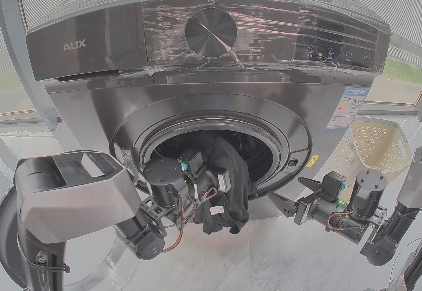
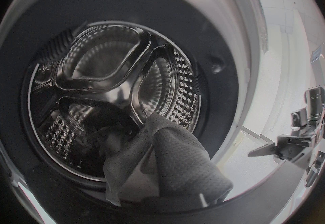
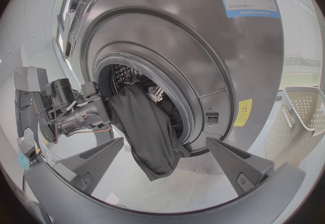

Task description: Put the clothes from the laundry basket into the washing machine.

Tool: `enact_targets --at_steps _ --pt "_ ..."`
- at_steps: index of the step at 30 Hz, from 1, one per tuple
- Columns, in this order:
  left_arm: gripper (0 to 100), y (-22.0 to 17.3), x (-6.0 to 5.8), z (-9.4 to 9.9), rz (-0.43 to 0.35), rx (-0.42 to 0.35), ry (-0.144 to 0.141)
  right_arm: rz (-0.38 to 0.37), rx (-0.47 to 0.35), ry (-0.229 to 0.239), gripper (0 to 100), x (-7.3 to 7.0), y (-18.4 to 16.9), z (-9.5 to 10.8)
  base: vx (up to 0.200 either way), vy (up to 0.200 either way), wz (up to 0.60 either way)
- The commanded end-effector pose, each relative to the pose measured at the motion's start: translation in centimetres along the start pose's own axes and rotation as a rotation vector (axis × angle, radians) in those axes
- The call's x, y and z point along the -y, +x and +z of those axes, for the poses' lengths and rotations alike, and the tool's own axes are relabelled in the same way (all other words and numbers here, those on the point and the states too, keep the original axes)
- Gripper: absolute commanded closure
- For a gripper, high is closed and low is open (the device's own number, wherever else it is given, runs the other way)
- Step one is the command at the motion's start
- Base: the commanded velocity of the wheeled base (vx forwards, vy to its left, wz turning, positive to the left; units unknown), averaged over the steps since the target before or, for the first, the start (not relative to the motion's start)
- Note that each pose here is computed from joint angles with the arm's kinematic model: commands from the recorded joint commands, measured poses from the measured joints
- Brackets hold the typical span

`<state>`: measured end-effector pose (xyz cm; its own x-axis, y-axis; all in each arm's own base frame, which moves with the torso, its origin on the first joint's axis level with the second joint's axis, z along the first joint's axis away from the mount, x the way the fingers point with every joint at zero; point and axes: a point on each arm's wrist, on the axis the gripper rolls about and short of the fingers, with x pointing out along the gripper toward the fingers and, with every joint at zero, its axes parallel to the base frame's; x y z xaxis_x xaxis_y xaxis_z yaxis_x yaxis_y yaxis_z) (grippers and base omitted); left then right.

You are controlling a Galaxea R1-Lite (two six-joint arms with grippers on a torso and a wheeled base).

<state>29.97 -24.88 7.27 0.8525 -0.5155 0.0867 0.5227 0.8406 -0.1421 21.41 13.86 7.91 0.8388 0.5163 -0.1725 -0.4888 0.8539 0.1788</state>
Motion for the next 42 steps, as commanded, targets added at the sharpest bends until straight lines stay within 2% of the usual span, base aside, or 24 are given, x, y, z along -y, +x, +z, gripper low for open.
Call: enact_targets --at_steps 1,3,9,11,12,16,18,21,26,30,35,40,41,42 --pt "100 3.1 -2.1 -2.3 0.041 0.001 0.007 0.003 0.007 0.0 0 -0.1 -0.2 0.2 0.0 0.0 0.0" --pt "100 3.5 -2.8 -2.7 0.057 -0.024 0.013 0.003 0.009 0.0 0 -0.1 -0.1 0.2 0.0 0.0 0.0" --pt "100 4.9 -3.3 -2.9 0.081 -0.089 0.028 0.008 0.003 0.001 0 -0.2 -0.1 0.1 0.0 0.0 0.0" --pt "100 5.8 -3.9 -3.4 0.095 -0.116 0.057 0.01 0.001 0.0 0 -0.2 -0.1 0.0 0.0 0.0 0.0" --pt "100 5.9 -3.9 -3.6 0.095 -0.121 0.062 0.01 0.001 0.0 0 -0.2 -0.1 0.0 0.0 0.0 0.0" --pt "100 7.9 -4.6 -4.9 0.102 -0.107 0.122 0.009 -0.003 0.0 0 -0.2 -0.1 -0.1 0.0 0.0 0.0" --pt "100 9.0 -5.3 -5.3 0.116 -0.103 0.137 0.009 -0.003 0.0 0 -0.2 -0.1 -0.1 0.0 0.0 0.0" --pt "100 10.3 -5.4 -5.3 0.118 -0.101 0.137 0.009 -0.002 0.0 0 -0.2 -0.1 0.0 0.0 0.0 0.0" --pt "100 13.5 -6.3 -4.7 0.152 -0.087 0.135 0.01 0.001 0.0 0 -0.2 -0.1 0.0 0.0 0.0 0.0" --pt "100 16.3 -7.6 -3.3 0.218 -0.006 0.123 0.009 -0.003 0.0 0 -0.2 -0.1 -0.1 0.0 0.0 0.0" --pt "100 16.9 -8.5 -2.1 0.251 0.022 0.112 0.01 -0.006 0.0 0 -0.3 -0.1 -0.1 0.0 0.0 0.0" --pt "100 16.7 -8.9 -2.2 0.264 0.008 0.1 0.01 -0.003 0.0 0 -0.3 -0.1 -0.1 0.0 0.0 0.0" --pt "0 16.7 -8.9 -2.2 0.264 0.008 0.099 0.012 -0.004 0.0 0 -0.3 -0.1 -0.1 0.0 0.0 0.0" --pt "0 16.7 -8.9 -2.2 0.262 0.008 0.094 0.013 -0.005 -0.001 0 -0.3 -0.1 -0.1 0.0 0.0 0.0"
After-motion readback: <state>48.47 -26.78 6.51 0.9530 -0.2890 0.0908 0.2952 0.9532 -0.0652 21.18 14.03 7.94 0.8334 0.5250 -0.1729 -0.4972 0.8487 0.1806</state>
